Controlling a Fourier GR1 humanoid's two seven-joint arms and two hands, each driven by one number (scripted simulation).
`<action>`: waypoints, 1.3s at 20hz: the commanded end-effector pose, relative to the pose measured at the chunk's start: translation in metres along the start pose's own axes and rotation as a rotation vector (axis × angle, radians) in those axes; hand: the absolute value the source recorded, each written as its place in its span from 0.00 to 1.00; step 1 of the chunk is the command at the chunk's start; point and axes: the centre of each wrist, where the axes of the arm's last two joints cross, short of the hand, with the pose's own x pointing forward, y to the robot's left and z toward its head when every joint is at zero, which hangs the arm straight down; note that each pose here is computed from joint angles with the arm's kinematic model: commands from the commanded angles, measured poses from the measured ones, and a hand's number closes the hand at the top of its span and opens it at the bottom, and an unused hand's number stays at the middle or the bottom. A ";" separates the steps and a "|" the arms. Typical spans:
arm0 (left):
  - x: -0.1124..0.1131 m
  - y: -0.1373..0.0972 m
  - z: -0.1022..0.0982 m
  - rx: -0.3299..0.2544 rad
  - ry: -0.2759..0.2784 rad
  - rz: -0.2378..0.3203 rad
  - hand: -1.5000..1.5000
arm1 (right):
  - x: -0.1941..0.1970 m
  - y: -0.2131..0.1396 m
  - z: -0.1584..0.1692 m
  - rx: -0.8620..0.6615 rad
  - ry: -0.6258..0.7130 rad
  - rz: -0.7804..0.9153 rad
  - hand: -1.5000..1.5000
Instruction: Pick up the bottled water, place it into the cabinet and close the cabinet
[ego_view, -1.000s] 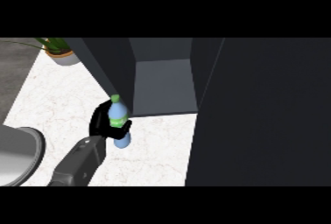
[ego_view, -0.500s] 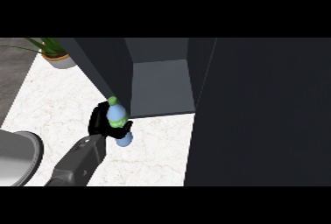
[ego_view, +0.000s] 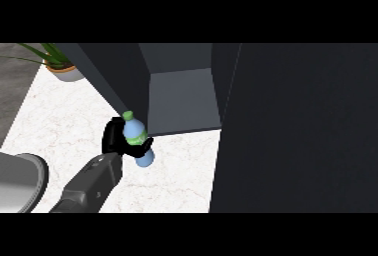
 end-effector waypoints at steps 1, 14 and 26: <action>0.068 -0.104 -0.062 -0.076 -0.091 0.000 1.00 | 0.001 -0.008 -0.002 0.017 -0.018 -0.004 0.00; 0.064 -0.102 -0.060 0.045 -0.079 -0.055 1.00 | 0.003 -0.031 0.000 0.022 -0.019 -0.034 0.00; 0.063 -0.101 -0.059 0.106 -0.089 0.039 1.00 | 0.005 -0.040 -0.005 0.035 -0.028 -0.028 0.00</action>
